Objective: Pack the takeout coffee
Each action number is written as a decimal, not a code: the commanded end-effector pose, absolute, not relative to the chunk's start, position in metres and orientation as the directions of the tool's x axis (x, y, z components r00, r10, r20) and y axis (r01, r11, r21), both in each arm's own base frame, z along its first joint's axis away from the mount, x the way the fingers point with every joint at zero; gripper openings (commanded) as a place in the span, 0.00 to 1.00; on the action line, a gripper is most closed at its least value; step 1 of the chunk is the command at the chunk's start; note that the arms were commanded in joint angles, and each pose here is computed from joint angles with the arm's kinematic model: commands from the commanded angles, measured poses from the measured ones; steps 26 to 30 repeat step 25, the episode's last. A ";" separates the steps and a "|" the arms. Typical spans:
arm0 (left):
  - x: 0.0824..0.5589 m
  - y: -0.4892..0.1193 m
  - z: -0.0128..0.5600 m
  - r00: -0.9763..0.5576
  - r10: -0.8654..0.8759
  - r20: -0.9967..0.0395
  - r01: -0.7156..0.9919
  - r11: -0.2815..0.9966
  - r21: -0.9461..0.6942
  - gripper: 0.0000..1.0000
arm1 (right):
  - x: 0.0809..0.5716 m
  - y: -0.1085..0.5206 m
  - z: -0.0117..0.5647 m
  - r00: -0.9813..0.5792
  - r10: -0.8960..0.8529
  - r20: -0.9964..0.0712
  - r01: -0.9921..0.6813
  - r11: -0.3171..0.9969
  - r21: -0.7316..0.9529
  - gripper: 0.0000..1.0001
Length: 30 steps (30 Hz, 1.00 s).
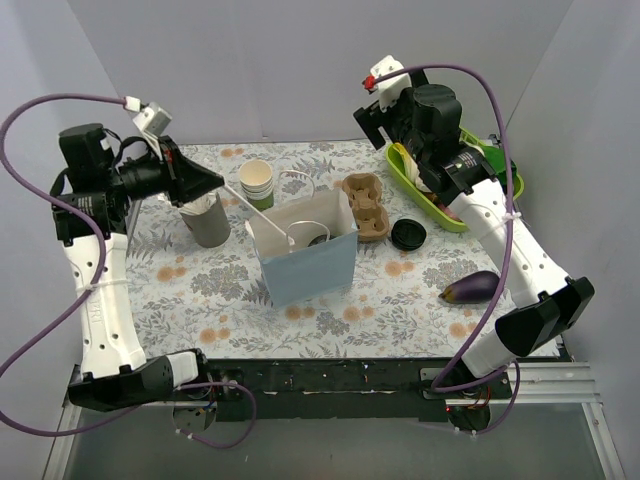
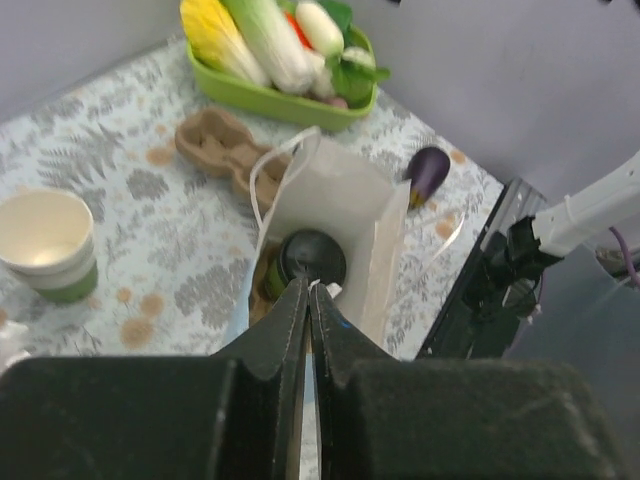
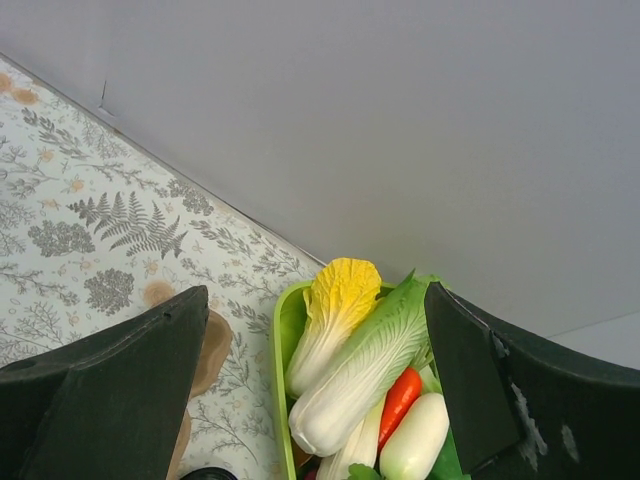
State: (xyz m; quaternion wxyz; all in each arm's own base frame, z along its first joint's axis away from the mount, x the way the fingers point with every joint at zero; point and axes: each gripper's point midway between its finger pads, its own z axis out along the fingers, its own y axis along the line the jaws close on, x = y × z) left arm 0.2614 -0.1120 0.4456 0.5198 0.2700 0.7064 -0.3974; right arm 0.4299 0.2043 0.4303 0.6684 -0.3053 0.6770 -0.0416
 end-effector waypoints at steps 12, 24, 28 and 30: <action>0.294 -0.112 0.464 -0.330 -0.154 -0.931 0.718 0.599 -0.354 0.77 | 0.412 0.207 0.429 -0.081 -0.453 -0.888 -0.465 0.805 -0.368 0.98; 0.389 -0.041 0.498 -0.123 -0.212 -0.970 0.379 0.893 -0.243 0.98 | 0.402 0.156 0.510 -0.002 -0.288 -0.958 -0.171 0.944 -0.283 0.98; 0.394 -0.035 0.500 -0.106 -0.194 -0.975 0.360 0.907 -0.219 0.98 | 0.401 0.153 0.516 0.013 -0.290 -0.957 -0.155 0.945 -0.288 0.98; 0.394 -0.035 0.500 -0.106 -0.194 -0.975 0.360 0.907 -0.219 0.98 | 0.401 0.153 0.516 0.013 -0.290 -0.957 -0.155 0.945 -0.288 0.98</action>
